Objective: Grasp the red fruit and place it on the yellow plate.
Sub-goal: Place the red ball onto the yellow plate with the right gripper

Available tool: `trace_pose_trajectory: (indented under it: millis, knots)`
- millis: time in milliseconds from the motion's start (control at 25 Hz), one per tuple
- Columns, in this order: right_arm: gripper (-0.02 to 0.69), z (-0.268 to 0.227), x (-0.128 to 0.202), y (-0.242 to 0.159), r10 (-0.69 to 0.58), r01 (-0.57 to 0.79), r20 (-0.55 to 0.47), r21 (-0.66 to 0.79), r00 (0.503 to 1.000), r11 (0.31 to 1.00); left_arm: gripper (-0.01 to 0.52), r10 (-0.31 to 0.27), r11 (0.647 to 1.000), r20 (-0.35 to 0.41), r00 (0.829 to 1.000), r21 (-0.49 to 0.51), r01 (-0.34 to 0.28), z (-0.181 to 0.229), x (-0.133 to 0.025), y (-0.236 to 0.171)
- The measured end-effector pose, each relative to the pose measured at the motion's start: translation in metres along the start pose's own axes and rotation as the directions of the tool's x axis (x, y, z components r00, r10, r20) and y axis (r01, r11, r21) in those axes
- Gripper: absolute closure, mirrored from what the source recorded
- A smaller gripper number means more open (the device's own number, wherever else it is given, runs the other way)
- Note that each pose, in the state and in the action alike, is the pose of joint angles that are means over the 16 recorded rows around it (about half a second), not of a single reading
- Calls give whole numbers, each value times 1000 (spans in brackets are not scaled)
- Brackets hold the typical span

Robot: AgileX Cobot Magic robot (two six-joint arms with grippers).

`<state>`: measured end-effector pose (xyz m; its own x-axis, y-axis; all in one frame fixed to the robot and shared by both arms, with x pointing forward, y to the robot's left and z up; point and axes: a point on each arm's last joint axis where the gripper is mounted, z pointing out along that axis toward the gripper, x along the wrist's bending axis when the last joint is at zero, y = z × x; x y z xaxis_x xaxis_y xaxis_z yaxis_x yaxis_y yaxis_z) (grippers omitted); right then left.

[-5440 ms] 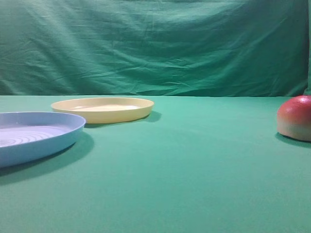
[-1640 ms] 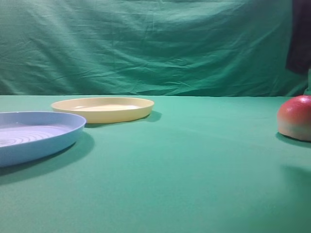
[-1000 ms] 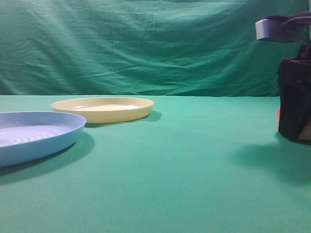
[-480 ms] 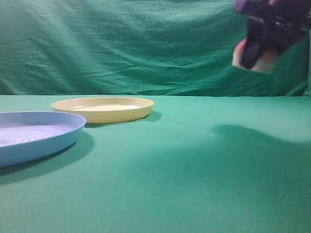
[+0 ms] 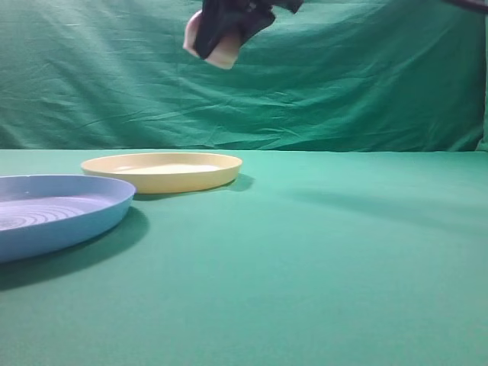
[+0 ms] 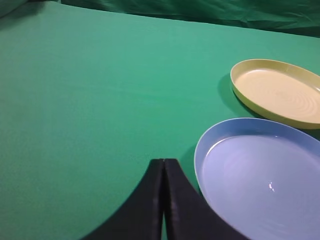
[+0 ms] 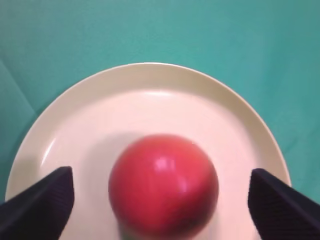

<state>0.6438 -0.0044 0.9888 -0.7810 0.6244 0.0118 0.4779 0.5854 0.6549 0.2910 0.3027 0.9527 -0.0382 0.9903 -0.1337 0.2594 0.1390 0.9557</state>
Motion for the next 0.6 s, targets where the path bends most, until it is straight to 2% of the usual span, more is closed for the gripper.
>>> trace_pose_trajectory:
  millis: [160,280,400,600]
  knots:
    - [88,16,1,-2,15,-14,-18,7,1000,1000,514,0,1000,0,1000,0,0,0,0,0]
    - [57,16,1,0,24,-24,-27,0,999,1000,514,0,1000,0,1000,0,0,0,0,0]
    - [106,5,3,7,23,-23,-30,-18,999,1000,514,0,1000,0,1000,0,0,0,0,0]
    - [292,-30,7,23,1,-3,-32,-57,999,998,514,0,1000,0,1000,0,0,0,0,0]
